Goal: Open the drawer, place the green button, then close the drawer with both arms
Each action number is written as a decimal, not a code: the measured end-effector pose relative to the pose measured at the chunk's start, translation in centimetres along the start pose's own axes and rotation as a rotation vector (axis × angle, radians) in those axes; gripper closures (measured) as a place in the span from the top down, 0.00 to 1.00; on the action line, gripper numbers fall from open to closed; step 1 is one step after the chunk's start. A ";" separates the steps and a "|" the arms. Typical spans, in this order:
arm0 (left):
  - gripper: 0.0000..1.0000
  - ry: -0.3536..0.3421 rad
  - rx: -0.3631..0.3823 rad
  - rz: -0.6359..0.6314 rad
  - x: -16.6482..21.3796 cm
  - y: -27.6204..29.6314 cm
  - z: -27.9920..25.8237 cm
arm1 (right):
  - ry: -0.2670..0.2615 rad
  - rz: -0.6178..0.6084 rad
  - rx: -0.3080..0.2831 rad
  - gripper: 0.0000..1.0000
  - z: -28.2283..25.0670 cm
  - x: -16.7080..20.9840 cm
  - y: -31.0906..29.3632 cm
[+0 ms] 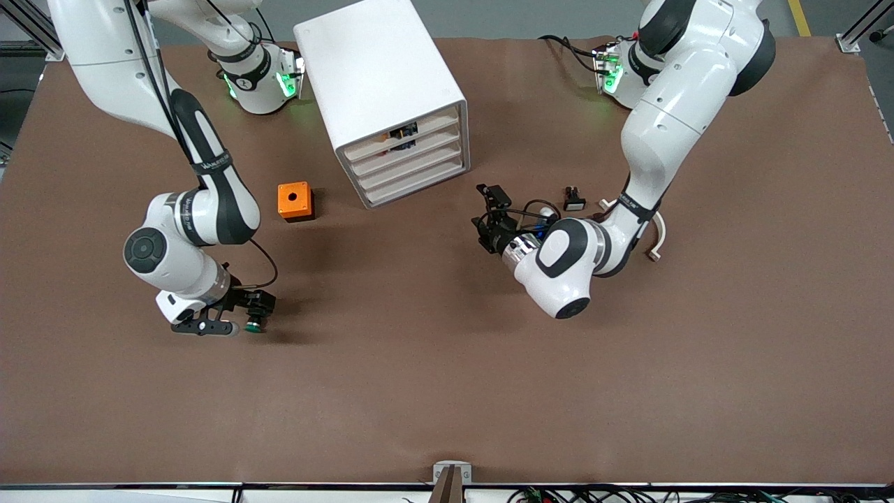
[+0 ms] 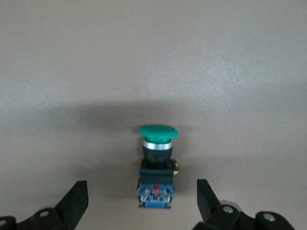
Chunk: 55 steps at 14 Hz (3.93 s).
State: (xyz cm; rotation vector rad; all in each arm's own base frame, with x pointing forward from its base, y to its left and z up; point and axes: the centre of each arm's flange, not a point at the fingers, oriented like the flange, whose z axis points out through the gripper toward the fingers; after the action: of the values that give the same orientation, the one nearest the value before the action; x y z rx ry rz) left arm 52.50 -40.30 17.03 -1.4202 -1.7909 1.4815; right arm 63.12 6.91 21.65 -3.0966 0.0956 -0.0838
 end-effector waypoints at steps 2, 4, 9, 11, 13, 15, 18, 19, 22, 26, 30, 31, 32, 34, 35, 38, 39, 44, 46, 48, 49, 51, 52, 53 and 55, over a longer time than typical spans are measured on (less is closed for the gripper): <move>1.00 -0.022 0.043 -0.047 -0.5 0.1 1.3 | 0.011 0.004 -0.004 1.00 1.5 0.0 0.3; 0.97 -0.043 0.075 -0.066 -0.6 0.5 2.1 | 0.011 0.008 -0.007 1.00 2.6 -0.1 0.7; 0.60 -0.002 0.139 -0.132 -1.1 1.2 6.4 | -0.020 0.028 -0.011 0.71 3.2 -0.4 0.8; 0.58 0.007 0.178 -0.139 -1.7 0.8 8.4 | -0.032 0.044 -0.013 0.49 3.3 -0.6 0.8; 0.58 0.006 0.210 -0.149 -2.2 0.4 9.8 | -0.033 0.050 -0.013 0.41 3.2 -0.5 0.8; 0.58 0.011 0.227 -0.153 -2.3 0.2 10.8 | -0.040 0.052 -0.013 0.41 3.2 -0.6 0.8; 0.58 0.026 0.244 -0.167 -1.9 0.5 12.2 | -0.038 0.053 -0.012 0.41 2.6 -0.2 0.7; 0.58 0.027 0.248 -0.171 -1.7 0.7 12.4 | -0.032 0.052 -0.010 0.41 2.0 0.1 0.6; 0.58 0.027 0.252 -0.181 -1.3 1.3 12.6 | -0.064 0.068 -0.008 0.41 -0.4 1.0 0.2; 0.54 0.048 0.270 -0.192 -1.0 1.8 14.5 | -0.113 0.181 -0.010 0.41 -5.6 2.1 -0.7; 0.38 0.090 0.284 -0.188 -1.5 1.3 17.4 | -0.159 0.285 -0.016 0.41 -11.6 2.0 -2.1; 0.38 0.096 0.286 -0.188 -1.5 1.3 17.7 | -0.173 0.309 -0.020 0.41 -13.1 1.9 -2.6; 0.33 0.099 0.287 -0.188 -1.5 1.3 18.0 | -0.183 0.332 -0.023 0.41 -14.6 1.9 -3.0; 0.27 0.102 0.290 -0.189 -1.5 1.3 18.2 | -0.202 0.382 -0.034 0.41 -17.3 1.6 -4.5; 0.26 0.101 0.290 -0.189 -1.5 1.3 18.2 | -0.210 0.407 -0.040 0.41 -18.5 1.4 -5.5; 0.15 0.097 0.288 -0.191 -1.4 1.5 18.0 | -0.225 0.477 -0.061 0.41 -22.4 0.6 -8.8; 0.15 0.095 0.288 -0.191 -1.4 1.5 17.8 | -0.221 0.499 -0.064 0.41 -23.5 0.2 -9.8; 0.13 0.063 0.272 -0.196 -1.1 2.2 15.7 | -0.222 0.637 -0.059 0.41 -26.7 -2.2 -14.4; 0.11 0.035 0.261 -0.203 -0.6 2.8 13.8 | -0.225 0.702 -0.058 0.41 -27.4 -3.2 -16.2; 0.11 0.009 0.250 -0.207 -0.2 3.2 12.1 | -0.219 0.760 -0.065 0.41 -28.0 -4.5 -18.5; 0.12 -0.004 0.245 -0.209 0.0 3.5 11.3 | -0.216 0.787 -0.069 0.41 -28.3 -5.1 -19.6; 0.12 -0.031 0.234 -0.212 0.4 3.9 9.7 | -0.211 0.846 -0.079 0.41 -28.6 -6.3 -21.6; 0.14 -0.046 0.225 -0.213 0.6 4.1 8.9 | -0.210 0.872 -0.084 0.41 -28.6 -6.9 -22.7; 0.15 -0.062 0.216 -0.211 0.8 4.3 8.0 | -0.208 0.898 -0.090 0.41 -28.4 -7.5 -23.7; 0.17 -0.097 0.196 -0.210 1.2 4.8 6.1 | -0.198 0.941 -0.091 0.41 -27.7 -8.9 -26.0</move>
State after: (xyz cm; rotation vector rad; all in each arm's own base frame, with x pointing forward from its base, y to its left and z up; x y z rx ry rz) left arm 49.16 -42.54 10.25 -1.0489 -1.7357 1.5869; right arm 54.28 32.31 50.00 -2.7637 1.5121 0.2594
